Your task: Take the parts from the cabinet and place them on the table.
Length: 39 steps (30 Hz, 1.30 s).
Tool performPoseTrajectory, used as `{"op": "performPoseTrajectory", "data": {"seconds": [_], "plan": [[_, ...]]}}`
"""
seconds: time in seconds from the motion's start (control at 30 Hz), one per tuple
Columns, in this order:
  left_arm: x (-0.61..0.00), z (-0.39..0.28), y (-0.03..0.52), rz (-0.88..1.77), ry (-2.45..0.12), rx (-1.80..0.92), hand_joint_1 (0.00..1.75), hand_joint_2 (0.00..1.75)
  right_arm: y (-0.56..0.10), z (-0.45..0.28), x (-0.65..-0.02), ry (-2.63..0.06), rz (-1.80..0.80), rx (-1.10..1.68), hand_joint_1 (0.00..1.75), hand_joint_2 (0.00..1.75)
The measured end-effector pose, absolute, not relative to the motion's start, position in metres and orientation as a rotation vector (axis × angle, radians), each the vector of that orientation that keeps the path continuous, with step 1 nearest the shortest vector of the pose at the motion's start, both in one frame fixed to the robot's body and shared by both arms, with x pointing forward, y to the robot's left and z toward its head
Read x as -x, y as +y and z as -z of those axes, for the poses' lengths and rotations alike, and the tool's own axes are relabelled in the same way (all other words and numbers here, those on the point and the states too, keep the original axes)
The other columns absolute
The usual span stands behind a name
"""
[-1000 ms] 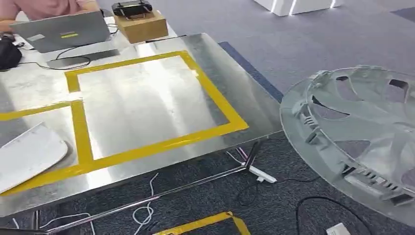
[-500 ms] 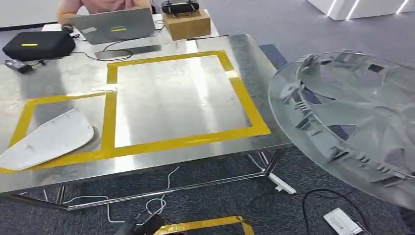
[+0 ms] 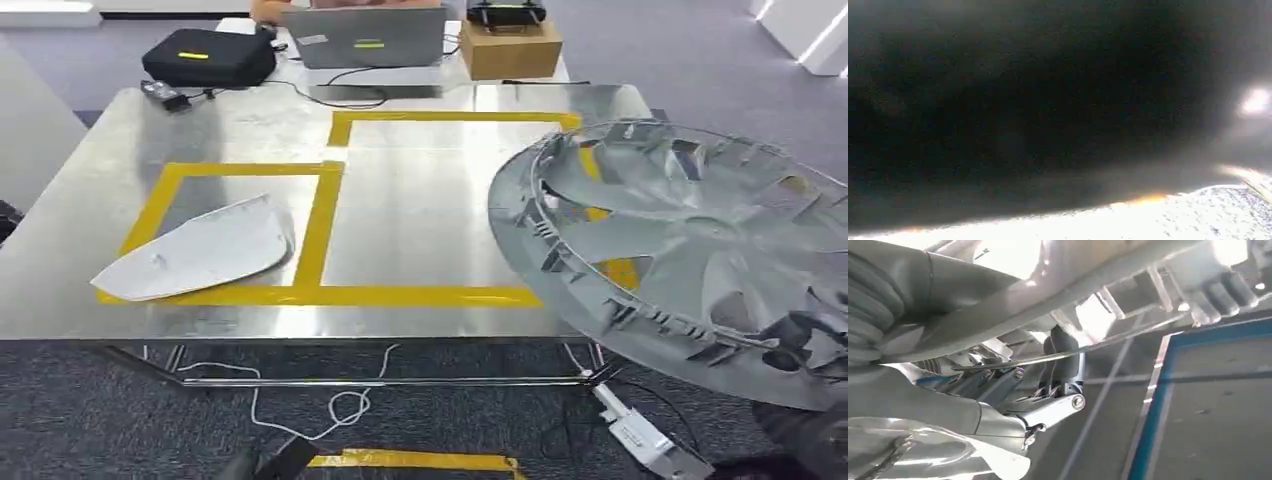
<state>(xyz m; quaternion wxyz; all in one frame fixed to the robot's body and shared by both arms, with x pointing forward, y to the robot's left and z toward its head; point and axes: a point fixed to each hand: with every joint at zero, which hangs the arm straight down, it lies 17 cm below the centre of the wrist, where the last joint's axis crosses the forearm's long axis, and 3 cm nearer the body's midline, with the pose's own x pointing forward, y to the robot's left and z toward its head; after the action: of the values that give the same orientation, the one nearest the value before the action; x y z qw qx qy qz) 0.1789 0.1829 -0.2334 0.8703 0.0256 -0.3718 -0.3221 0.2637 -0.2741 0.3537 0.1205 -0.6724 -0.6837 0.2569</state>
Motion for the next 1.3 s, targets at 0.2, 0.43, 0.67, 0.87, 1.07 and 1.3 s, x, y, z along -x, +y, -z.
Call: {"op": "performPoseTrajectory", "data": {"seconds": [0.2, 0.43, 0.67, 0.87, 1.07, 1.3], "plan": [[-0.176, 0.236, 0.197, 0.682, -0.778, -0.063, 0.0, 0.0, -0.263, -0.336, -0.276, -2.015, -0.797, 1.894, 1.75, 1.75], [-0.17, 0.238, 0.207, 0.685, -0.773, -0.076, 0.0, 0.0, -0.261, -0.329, -0.282, -2.018, -0.796, 1.856, 1.75, 1.75], [-0.162, 0.241, 0.218, 0.682, -0.757, -0.09, 0.0, 0.0, -0.263, -0.302, -0.293, -1.968, -0.73, 1.718, 1.75, 1.75], [-0.163, 0.241, 0.222, 0.682, -0.757, -0.095, 0.0, 0.0, -0.259, -0.287, -0.296, -1.95, -0.757, 1.676, 1.75, 1.75], [-0.169, 0.239, 0.217, 0.679, -0.771, -0.087, 0.0, 0.0, -0.259, -0.28, -0.297, -1.93, -0.765, 1.669, 1.75, 1.75], [-0.173, 0.237, 0.214, 0.679, -0.781, -0.082, 0.0, 0.0, -0.26, -0.275, -0.298, -1.91, -0.763, 1.663, 1.75, 1.75]]}}
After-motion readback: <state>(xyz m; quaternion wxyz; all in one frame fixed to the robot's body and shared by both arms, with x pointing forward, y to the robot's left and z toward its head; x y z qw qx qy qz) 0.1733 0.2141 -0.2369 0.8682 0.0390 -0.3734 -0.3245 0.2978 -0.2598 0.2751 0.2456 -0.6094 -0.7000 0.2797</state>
